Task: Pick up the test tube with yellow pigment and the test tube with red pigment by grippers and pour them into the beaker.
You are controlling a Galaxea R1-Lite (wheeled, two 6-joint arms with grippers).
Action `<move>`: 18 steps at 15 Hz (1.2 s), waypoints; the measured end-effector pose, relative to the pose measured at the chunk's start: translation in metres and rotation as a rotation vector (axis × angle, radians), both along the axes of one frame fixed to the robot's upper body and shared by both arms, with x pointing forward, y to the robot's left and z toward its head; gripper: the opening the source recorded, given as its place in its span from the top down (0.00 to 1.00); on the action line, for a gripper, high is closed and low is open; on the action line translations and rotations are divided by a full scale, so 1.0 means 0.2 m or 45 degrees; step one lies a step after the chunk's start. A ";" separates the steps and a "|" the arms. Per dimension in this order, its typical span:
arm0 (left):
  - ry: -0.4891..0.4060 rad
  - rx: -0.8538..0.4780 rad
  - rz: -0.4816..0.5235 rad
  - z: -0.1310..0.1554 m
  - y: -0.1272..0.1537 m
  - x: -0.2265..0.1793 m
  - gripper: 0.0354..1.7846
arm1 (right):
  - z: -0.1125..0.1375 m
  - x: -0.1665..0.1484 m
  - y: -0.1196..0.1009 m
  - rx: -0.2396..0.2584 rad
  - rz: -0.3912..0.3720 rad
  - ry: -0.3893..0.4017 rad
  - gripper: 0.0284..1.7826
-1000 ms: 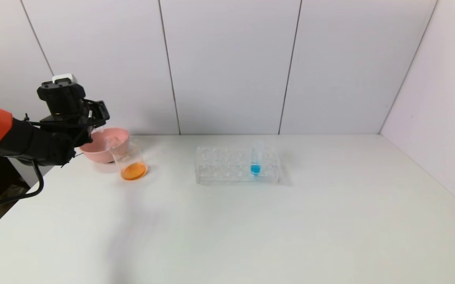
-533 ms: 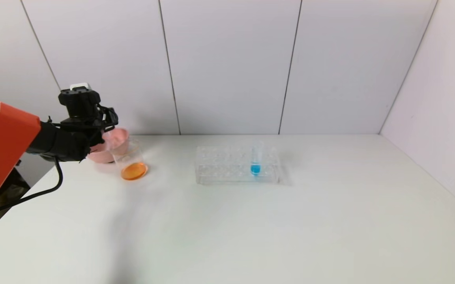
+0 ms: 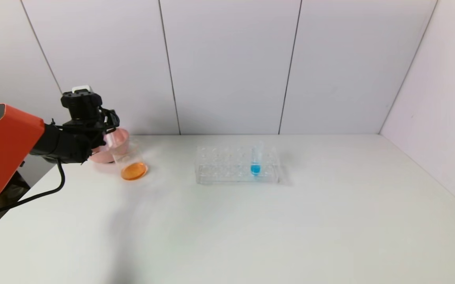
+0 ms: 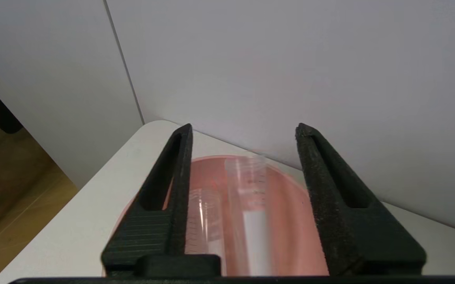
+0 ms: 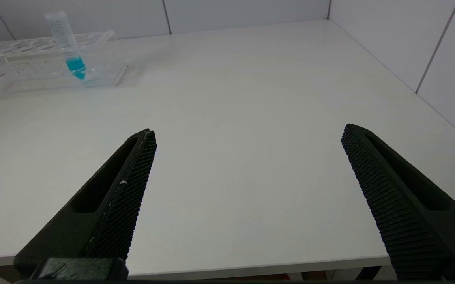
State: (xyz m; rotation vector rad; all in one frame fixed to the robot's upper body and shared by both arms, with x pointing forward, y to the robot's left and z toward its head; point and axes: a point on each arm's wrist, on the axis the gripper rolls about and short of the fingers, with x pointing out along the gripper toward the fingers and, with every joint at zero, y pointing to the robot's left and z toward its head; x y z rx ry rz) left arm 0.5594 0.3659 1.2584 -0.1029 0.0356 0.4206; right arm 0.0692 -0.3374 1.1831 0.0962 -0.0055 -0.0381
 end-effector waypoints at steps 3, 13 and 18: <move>-0.003 0.000 -0.001 0.01 0.00 -0.01 0.16 | 0.00 0.00 0.00 0.000 0.000 0.000 0.04; -0.140 -0.004 -0.364 0.25 -0.21 -0.28 0.01 | 0.00 0.00 0.00 0.000 0.000 -0.001 0.04; -0.157 0.026 -0.613 0.37 -0.32 -0.56 0.01 | 0.00 0.00 0.00 0.000 0.001 0.000 0.04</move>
